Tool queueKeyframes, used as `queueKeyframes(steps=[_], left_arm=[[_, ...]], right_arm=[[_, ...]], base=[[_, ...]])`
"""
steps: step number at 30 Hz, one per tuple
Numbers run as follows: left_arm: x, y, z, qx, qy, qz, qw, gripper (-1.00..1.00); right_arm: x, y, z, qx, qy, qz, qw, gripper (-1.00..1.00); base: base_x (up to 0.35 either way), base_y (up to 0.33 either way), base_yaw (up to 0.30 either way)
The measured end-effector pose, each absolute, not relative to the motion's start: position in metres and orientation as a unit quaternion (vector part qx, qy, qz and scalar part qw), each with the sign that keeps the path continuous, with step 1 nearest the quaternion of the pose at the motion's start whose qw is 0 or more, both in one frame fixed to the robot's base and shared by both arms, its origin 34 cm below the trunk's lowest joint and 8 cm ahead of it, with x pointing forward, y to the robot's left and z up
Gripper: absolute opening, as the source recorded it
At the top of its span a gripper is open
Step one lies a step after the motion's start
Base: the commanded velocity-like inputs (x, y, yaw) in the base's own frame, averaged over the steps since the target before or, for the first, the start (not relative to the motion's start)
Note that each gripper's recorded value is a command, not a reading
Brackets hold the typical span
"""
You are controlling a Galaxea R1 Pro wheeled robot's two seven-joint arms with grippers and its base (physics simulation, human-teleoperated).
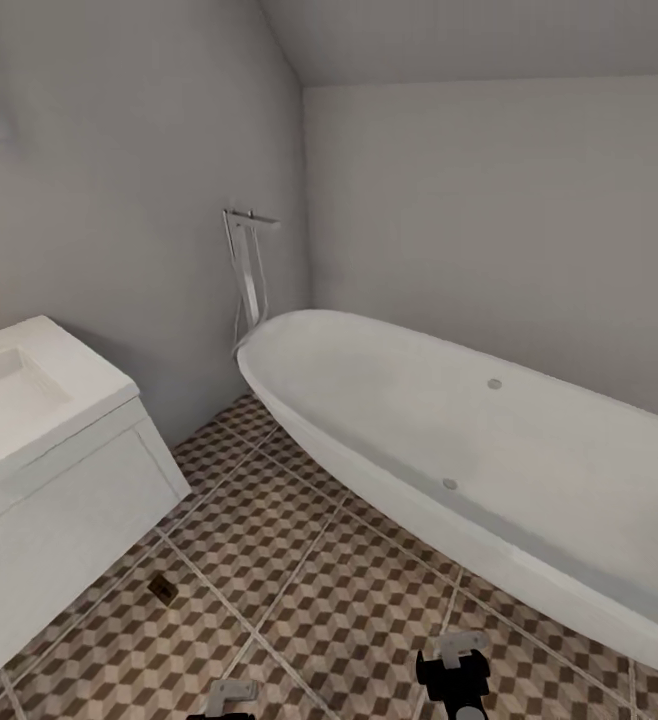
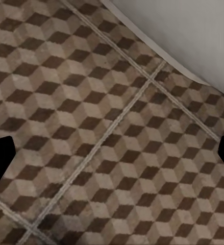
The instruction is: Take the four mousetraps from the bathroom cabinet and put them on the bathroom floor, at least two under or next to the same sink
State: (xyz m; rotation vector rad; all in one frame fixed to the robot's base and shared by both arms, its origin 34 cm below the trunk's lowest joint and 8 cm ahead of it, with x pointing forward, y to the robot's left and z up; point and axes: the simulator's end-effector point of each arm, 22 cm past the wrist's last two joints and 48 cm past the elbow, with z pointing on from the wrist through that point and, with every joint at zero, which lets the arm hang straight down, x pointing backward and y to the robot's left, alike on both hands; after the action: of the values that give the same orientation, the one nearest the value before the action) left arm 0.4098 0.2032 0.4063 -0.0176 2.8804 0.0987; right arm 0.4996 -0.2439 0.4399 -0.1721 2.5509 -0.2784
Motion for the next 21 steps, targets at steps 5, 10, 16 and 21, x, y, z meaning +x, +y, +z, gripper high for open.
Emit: queueKeyframes(steps=[5,10,16,21], left_arm=[[0.413,0.203,0.408,-0.006,0.991,0.034,0.133,1.0],[0.416,0.203,0.41,-0.006,0.99,0.034,0.137,1.0],[0.419,0.203,0.413,-0.007,0.989,0.034,0.141,1.0],[0.422,0.204,0.415,-0.006,0.989,0.034,0.145,1.0]], right_arm=[[0.503,-0.244,0.443,-0.062,0.95,-0.104,0.286,1.0],[0.505,-0.244,0.446,-0.062,0.949,-0.104,0.29,1.0],[0.509,-0.244,0.449,-0.062,0.948,-0.104,0.295,1.0],[0.511,-0.244,0.452,-0.062,0.947,-0.104,0.298,1.0]], base=[[0.0,0.0,-0.106],[0.0,0.0,-0.094],[0.0,0.0,-0.064],[0.0,0.0,-0.013]])
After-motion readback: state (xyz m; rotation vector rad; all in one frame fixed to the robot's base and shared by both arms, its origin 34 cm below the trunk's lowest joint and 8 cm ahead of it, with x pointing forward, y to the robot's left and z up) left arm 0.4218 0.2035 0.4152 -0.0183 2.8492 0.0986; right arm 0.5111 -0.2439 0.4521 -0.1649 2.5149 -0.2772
